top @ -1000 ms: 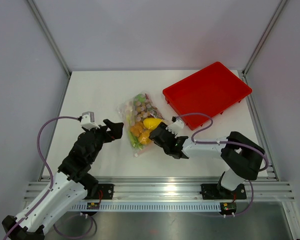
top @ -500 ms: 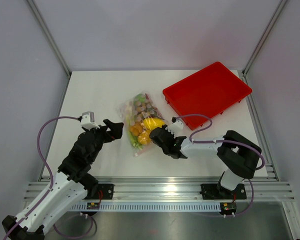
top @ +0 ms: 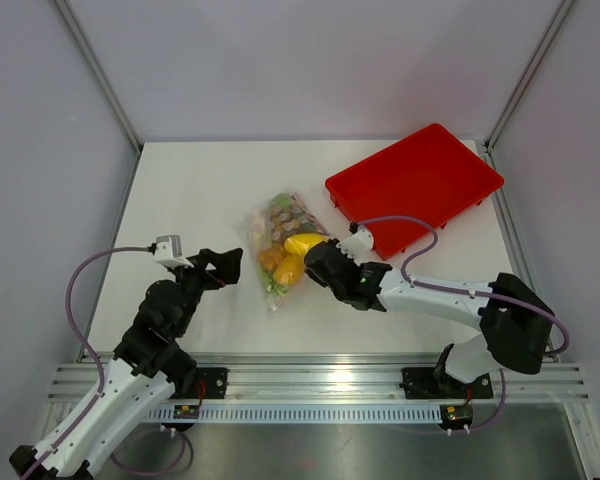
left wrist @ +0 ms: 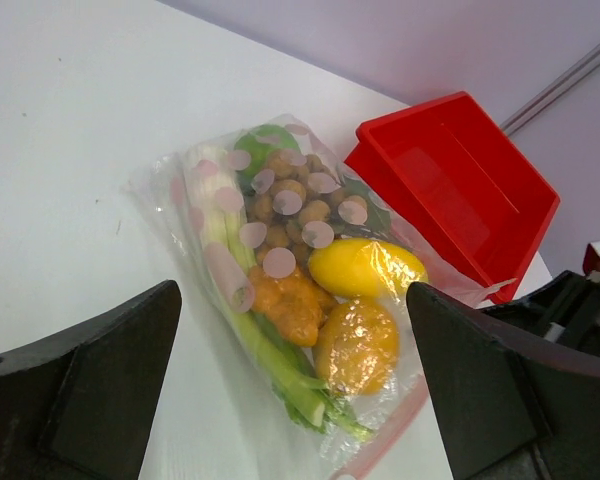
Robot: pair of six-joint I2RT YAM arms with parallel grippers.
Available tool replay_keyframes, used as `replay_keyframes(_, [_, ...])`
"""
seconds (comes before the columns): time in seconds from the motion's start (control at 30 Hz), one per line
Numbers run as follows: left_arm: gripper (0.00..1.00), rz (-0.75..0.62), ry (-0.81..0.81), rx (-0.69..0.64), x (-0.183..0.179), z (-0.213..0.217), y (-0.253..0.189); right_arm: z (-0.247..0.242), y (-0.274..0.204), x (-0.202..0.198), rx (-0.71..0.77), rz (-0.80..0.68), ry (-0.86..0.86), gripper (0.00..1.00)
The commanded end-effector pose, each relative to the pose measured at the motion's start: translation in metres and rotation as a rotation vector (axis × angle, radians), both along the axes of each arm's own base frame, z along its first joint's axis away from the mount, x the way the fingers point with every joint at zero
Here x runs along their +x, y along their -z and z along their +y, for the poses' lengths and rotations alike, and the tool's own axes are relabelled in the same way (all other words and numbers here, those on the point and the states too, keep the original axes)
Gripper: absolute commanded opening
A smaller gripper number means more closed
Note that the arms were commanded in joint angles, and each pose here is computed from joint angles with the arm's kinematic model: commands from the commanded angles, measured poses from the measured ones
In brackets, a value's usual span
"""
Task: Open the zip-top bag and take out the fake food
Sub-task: Pick up the zipper food storage bag at the center of the board.
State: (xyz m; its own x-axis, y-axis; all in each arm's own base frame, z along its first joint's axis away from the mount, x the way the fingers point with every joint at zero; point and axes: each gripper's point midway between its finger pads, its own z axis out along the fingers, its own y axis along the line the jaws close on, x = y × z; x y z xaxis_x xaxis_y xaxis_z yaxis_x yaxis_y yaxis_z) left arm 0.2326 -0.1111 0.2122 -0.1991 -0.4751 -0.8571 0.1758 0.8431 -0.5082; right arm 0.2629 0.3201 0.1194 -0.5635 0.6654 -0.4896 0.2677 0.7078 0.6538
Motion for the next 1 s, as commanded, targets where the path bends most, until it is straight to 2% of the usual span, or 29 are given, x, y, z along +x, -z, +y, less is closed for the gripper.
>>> replay_keyframes(0.0, [0.99, -0.141, 0.033, -0.011, 0.005, -0.007, -0.020, -0.001, -0.048, 0.000, 0.066, -0.049, -0.002, 0.00])
replay_keyframes(0.23, [0.99, -0.289, 0.184, -0.010, 0.002, -0.036, -0.031, -0.012, -0.102, 0.003, 0.066, -0.100, 0.020, 0.00])
replay_keyframes(0.43, [0.99, -0.366, 0.156, -0.038, -0.003, -0.028, -0.035, -0.022, -0.139, 0.009, 0.076, -0.169, 0.059, 0.00])
replay_keyframes(0.67, [0.99, -0.455, 0.177, -0.030, -0.012, -0.027, -0.043, -0.026, -0.160, 0.020, 0.069, -0.215, 0.097, 0.00])
replay_keyframes(0.83, [0.99, -0.518, 0.262, 0.018, -0.019, -0.040, -0.044, -0.025, -0.177, 0.025, 0.118, -0.238, 0.115, 0.00])
replay_keyframes(0.97, [0.99, -0.559, 0.261, 0.034, -0.019, -0.040, -0.043, -0.024, -0.188, 0.027, 0.141, -0.245, 0.125, 0.00])
